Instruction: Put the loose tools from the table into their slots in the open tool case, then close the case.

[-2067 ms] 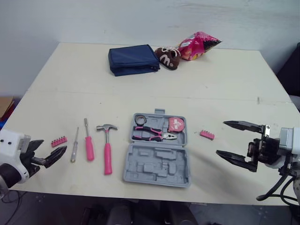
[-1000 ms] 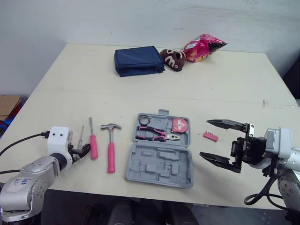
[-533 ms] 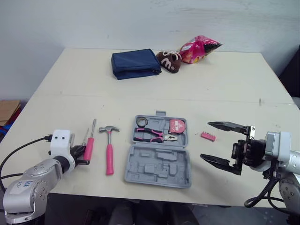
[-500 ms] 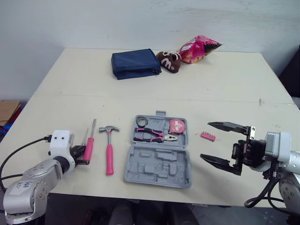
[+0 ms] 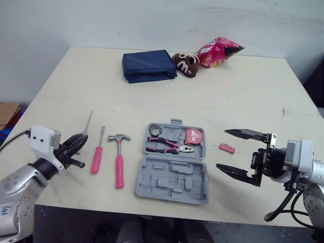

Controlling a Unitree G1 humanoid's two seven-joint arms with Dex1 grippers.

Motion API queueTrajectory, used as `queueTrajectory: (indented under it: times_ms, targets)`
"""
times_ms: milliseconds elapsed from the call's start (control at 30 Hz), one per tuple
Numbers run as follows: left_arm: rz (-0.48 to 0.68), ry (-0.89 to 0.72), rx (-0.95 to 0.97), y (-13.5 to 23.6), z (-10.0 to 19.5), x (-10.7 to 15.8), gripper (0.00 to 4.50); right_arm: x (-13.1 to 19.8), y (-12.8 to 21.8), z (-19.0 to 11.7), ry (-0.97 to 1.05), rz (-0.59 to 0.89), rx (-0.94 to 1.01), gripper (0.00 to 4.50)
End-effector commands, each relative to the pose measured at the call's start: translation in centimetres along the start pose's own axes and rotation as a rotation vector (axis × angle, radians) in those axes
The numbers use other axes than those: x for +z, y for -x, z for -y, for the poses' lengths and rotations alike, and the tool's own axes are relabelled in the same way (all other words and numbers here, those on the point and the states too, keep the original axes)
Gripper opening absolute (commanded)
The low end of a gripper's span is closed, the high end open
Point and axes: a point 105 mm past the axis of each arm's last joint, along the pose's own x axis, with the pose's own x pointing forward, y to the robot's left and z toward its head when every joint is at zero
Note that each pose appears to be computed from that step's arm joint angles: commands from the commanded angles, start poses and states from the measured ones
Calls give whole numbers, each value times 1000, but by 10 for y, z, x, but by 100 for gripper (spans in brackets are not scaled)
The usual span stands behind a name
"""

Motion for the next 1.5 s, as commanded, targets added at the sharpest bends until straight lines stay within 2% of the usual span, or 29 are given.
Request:
queueTrajectory:
  times_ms: [33,133,200,400,533,767,1033,1500]
  targets:
    - [50,-199,-435,-12,53,28,5,14,4,3,65,-15,-2,450]
    - [-6,-337,-737,-24,89,35,5,11,8,-1,53,-56,11,450]
    - [-87,-402,-882,-28,106,29,5,10,10,-2,44,-65,-3,450]
    - [-283,-558,-1043,-60,133,17,5,4,17,-7,24,-94,-14,450]
    - [-382,-612,-995,-80,141,10,5,-2,21,-6,22,-102,-34,450]
    - [-452,-623,-989,-92,159,3,5,-11,26,-12,21,-102,-50,450]
    - [-474,-655,-924,-104,160,1,5,-11,32,-22,24,-104,-65,450]
    - [-486,-658,-916,-112,166,-4,5,-13,34,-26,22,-100,-70,450]
